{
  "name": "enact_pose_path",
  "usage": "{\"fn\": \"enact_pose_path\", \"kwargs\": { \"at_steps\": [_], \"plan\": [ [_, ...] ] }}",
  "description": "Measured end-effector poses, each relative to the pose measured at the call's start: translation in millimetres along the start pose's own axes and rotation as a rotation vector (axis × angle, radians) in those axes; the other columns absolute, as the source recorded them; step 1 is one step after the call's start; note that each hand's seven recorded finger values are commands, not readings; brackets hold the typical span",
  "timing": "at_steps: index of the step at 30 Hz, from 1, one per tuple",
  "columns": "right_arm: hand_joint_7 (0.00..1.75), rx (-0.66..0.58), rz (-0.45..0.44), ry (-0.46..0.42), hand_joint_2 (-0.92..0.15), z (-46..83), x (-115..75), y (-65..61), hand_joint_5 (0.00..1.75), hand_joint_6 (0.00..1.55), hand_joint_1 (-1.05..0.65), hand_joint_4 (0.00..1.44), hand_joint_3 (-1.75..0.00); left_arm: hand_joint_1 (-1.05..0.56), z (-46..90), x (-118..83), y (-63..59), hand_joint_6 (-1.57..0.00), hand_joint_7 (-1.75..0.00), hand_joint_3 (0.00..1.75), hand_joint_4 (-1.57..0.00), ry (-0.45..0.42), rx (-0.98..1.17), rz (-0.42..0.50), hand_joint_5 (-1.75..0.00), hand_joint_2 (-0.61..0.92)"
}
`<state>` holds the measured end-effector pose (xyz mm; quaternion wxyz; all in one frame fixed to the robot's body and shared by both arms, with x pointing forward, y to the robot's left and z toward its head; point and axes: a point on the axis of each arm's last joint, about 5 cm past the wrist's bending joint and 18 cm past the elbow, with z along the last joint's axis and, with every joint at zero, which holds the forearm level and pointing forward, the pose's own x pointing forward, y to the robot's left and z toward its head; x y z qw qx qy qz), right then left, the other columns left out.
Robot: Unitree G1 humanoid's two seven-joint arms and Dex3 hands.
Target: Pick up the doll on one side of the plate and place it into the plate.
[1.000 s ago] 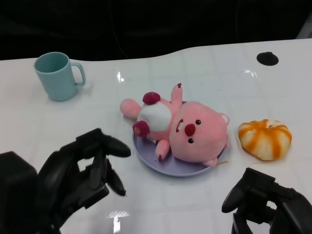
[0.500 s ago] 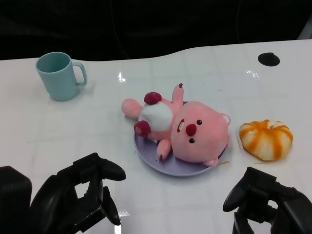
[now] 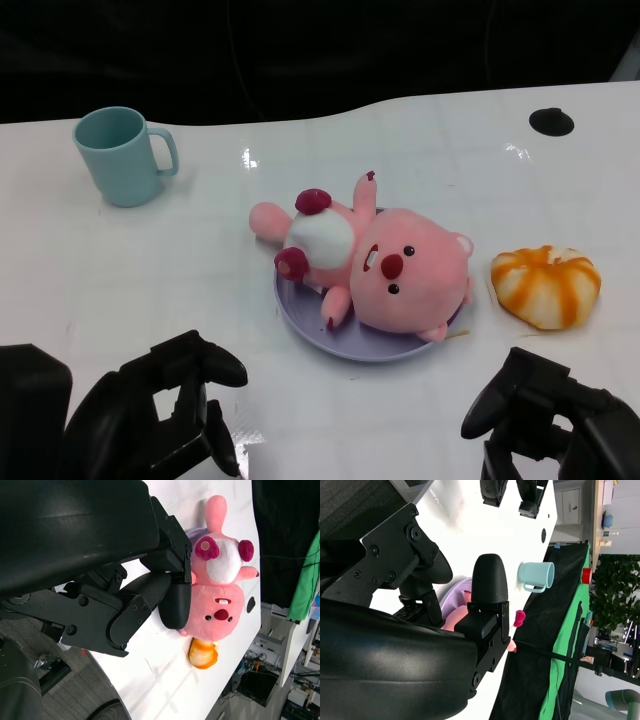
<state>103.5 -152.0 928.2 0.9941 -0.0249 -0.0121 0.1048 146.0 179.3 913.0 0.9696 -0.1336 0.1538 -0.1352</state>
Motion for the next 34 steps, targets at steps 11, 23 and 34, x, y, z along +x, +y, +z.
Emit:
{"fn": "enact_pose_path", "kwargs": {
  "at_steps": [11, 23, 34],
  "plan": [
    [1.59, 0.010, -0.004, -0.003, -0.44, -4.9, 0.0, 0.5, 1.75, 0.58, 0.17, 0.73, -1.41, -0.08, -1.9, 2.0, 1.6, -0.70, -1.75, 1.41, -0.90, -0.018, 0.020, -0.012, -1.75, 0.42],
    [1.60, -0.002, -0.009, -0.030, -0.38, -7.6, 0.6, 1.3, 1.75, 0.61, 0.15, 0.76, -1.49, -0.09, -2.1, 1.5, 2.7, -0.70, -1.75, 1.44, -0.90, -0.025, 0.040, -0.011, -1.75, 0.41],
    [1.59, -0.001, -0.013, -0.029, -0.37, -7.5, 0.6, 1.2, 1.75, 0.60, 0.16, 0.76, -1.50, -0.10, -2.2, 1.4, 2.6, -0.69, -1.75, 1.43, -0.89, -0.025, 0.041, -0.012, -1.75, 0.43]
  ]
}}
